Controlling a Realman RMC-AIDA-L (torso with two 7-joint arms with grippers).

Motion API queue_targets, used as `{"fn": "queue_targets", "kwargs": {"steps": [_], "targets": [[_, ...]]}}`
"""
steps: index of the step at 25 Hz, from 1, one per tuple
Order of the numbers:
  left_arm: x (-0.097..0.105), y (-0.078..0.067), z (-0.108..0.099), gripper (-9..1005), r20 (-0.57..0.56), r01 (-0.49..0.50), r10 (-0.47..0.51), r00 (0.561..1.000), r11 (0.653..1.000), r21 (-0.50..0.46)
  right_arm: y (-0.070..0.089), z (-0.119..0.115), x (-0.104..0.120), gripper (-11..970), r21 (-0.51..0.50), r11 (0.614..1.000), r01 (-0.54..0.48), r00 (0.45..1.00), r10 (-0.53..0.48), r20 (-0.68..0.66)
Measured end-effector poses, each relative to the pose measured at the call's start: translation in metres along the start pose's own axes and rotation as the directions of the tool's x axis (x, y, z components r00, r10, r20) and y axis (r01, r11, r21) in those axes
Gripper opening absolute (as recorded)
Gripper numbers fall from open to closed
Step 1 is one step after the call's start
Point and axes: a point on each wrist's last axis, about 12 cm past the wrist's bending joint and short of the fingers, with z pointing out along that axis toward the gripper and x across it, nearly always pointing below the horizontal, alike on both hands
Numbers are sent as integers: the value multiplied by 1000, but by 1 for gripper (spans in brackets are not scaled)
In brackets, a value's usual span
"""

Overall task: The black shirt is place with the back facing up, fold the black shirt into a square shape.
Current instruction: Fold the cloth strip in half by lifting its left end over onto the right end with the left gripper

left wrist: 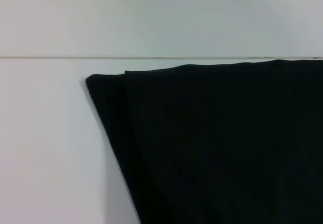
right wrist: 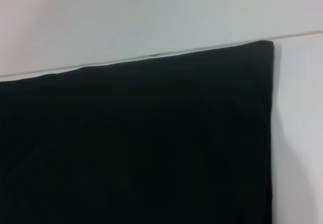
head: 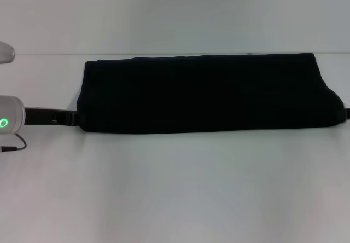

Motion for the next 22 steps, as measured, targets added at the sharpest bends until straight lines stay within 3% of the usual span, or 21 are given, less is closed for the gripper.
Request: {"fn": "queue_targets", "kwargs": {"steps": [5, 10, 22], "targets": [[4, 2, -1, 1, -4, 8, -8, 1000, 1000, -2, -5, -4, 3, 152, 10, 1000, -10, 1000, 9, 2], [6, 5, -4, 1, -3, 15, -15, 1000, 1000, -8, -11, -13, 4, -1, 12, 1000, -14, 1000, 14, 13], [10, 11, -9, 0, -6, 23, -23, 1000, 1000, -17, -16, -22, 11, 26, -14, 999, -30, 999, 30, 33]]}}
